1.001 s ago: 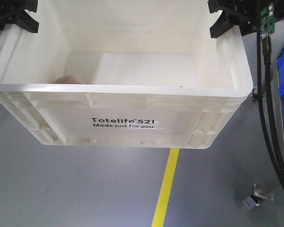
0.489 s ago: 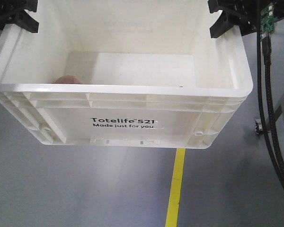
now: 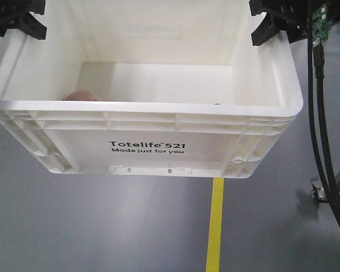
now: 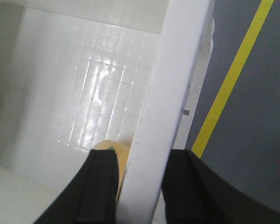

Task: Place moving items into box and shelve
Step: 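Hold the tote with both grippers while the base drives forward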

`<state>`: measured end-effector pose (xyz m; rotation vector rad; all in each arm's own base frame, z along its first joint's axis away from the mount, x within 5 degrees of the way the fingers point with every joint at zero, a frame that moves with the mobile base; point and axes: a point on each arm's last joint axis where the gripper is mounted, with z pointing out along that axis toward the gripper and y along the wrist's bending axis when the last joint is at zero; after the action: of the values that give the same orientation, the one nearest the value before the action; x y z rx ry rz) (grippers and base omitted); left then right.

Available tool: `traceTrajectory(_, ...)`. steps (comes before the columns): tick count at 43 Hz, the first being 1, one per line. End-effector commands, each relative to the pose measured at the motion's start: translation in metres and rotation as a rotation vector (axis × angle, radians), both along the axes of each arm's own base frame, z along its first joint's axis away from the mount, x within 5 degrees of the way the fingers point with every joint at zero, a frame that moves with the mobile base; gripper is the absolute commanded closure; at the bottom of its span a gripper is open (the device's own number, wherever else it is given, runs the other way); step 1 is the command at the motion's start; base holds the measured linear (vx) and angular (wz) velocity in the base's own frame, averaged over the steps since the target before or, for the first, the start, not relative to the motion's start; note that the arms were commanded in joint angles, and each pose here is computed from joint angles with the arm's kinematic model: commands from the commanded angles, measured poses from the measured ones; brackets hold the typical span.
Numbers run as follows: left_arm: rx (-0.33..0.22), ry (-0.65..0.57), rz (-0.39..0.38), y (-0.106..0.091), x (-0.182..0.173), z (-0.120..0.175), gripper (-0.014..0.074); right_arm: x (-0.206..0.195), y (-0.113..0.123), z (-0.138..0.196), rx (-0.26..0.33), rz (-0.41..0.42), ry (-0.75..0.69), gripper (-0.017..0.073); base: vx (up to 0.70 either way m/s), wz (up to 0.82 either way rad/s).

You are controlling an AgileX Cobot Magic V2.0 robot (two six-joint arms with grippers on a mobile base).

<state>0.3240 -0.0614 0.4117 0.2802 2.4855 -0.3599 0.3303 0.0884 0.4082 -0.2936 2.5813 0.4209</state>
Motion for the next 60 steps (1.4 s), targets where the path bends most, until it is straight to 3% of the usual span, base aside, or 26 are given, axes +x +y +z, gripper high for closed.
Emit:
traceTrajectory(1,-0.162,-0.178,-0.029,-0.0127,-0.0157,0.0414,0.06,-0.0174,0.0097,0.0419,0.163,0.037,-0.177,0.0564,0.54,-0.05)
traceTrajectory(60,-0.162,-0.178,-0.029,-0.0127,-0.0157,0.0414,0.06,-0.0174,0.0097,0.0419,0.164,0.037,-0.176,0.0564,0.54,-0.14)
